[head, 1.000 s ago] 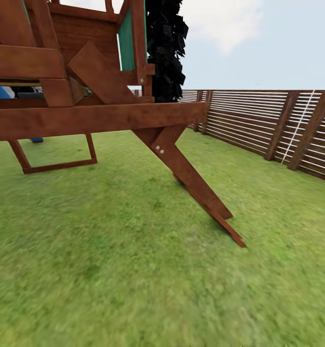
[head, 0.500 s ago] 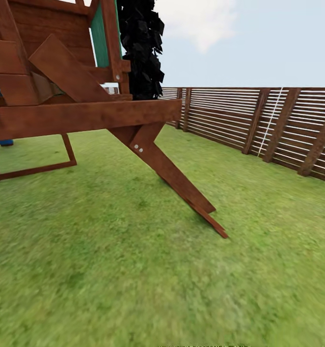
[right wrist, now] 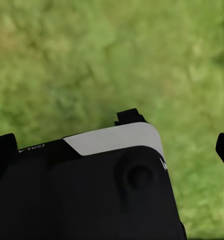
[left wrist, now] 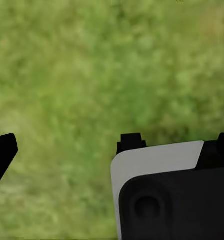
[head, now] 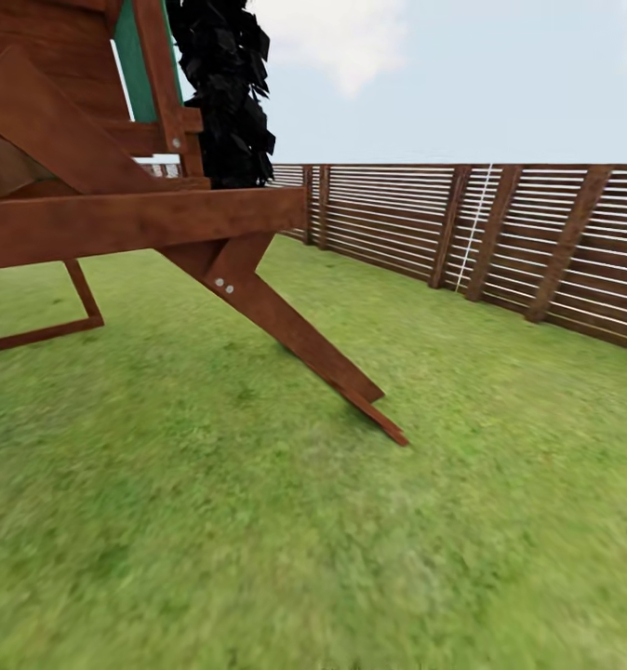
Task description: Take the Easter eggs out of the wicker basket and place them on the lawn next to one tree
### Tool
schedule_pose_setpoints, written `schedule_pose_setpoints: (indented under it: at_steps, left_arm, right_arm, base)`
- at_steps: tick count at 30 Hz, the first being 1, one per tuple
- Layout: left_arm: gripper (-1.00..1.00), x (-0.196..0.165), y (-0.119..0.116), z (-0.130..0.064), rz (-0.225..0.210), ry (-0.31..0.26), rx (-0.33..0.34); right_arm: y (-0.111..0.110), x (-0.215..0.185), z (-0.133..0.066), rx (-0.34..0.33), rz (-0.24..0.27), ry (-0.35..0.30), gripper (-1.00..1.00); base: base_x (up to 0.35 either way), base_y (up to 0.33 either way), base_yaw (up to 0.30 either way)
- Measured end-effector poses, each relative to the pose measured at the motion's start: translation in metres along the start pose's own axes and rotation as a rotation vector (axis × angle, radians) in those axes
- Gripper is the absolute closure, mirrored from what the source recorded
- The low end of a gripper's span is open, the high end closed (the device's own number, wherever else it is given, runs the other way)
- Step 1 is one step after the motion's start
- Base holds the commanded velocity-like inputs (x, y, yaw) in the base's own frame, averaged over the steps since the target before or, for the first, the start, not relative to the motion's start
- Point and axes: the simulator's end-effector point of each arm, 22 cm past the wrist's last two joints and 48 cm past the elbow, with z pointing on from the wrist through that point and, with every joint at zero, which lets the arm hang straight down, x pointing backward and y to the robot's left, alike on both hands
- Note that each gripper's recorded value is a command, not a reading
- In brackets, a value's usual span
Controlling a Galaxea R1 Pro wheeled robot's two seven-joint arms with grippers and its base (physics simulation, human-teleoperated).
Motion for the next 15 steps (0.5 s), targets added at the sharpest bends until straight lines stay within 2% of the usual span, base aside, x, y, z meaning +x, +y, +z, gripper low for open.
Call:
schedule_pose_setpoints:
  at_steps: [9,15]
  left_arm:
    - [-1.0,0.0032,-0.0012,0.0007,0.006,0.007,0.002]
    - [-1.0,0.0049,-0.0051,0.0013,0.049,0.011,0.011]
  right_arm:
    - [0.0,0.0029,0.0005,0.001,-0.001,0.006,-1.0]
    - [-0.0003,0.0049,0.0009,0.003,-0.002,0.011,-1.0]
  base:
    - [0.0,0.0,-0.254]
    - [0.0,0.0,-0.254]
